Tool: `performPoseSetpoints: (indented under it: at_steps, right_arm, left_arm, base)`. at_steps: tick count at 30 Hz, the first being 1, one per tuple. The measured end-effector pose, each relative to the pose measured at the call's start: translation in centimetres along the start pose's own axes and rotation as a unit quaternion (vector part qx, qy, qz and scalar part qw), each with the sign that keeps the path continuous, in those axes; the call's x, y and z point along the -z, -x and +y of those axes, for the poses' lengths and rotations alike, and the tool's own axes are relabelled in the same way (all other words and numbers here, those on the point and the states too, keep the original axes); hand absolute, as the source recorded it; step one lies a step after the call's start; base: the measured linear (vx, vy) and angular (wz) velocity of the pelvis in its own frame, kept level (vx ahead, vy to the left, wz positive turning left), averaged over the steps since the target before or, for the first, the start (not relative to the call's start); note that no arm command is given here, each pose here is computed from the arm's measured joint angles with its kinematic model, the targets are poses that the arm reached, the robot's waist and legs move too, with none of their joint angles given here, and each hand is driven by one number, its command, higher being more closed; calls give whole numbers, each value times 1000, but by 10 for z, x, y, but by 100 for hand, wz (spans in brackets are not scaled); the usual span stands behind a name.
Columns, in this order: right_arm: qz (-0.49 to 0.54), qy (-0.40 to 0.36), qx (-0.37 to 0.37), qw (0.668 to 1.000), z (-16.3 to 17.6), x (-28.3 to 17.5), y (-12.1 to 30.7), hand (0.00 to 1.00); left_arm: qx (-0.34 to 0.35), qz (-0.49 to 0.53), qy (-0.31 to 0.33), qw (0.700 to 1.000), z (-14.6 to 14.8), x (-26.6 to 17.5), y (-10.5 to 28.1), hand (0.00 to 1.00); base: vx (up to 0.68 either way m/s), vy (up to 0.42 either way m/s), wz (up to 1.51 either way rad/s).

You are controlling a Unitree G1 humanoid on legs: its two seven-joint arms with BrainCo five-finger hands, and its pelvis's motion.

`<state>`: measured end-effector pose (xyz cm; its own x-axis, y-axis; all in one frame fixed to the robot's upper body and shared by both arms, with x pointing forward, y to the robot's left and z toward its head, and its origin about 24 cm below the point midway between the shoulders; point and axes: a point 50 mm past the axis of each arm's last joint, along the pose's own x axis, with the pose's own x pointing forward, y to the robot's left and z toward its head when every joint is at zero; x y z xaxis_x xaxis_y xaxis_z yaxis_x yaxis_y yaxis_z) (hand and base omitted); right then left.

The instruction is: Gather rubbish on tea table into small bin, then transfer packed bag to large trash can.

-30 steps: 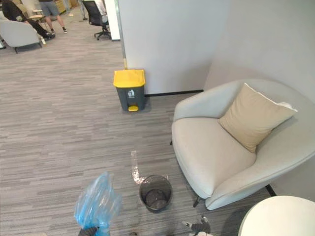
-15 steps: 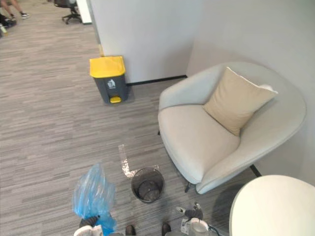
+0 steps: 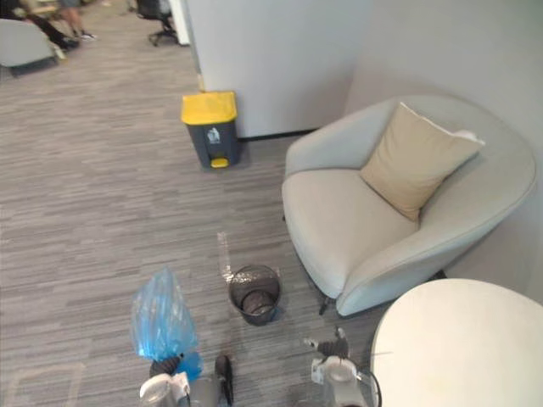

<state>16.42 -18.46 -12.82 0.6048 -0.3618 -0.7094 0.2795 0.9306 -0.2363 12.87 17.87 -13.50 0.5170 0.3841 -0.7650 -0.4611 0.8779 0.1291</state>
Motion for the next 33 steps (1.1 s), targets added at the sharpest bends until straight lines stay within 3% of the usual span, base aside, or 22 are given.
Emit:
performPoseSetpoints:
  at_steps: [9, 13, 17, 33]
  right_arm:
    - [56, -30, 30, 998, -15, 28, 3, 0]
    - [86, -43, 15, 995, 0, 42, 11, 0]
    - [87, -43, 21, 995, -4, 42, 9, 0]
    - [80, -69, 23, 994, -1, 39, 10, 0]
  left_arm:
    - [12, 17, -28, 999, 0, 9, -1, 100]
    - [-11, 33, -56, 998, 21, 18, -3, 100]
    - [-14, 44, -72, 996, 24, 24, -3, 100]
    - [-26, 24, -56, 998, 28, 13, -6, 100]
  base:
    - [-173, 95, 77]
    - [-41, 173, -2]
    - [3, 121, 4]
    - [177, 38, 43]
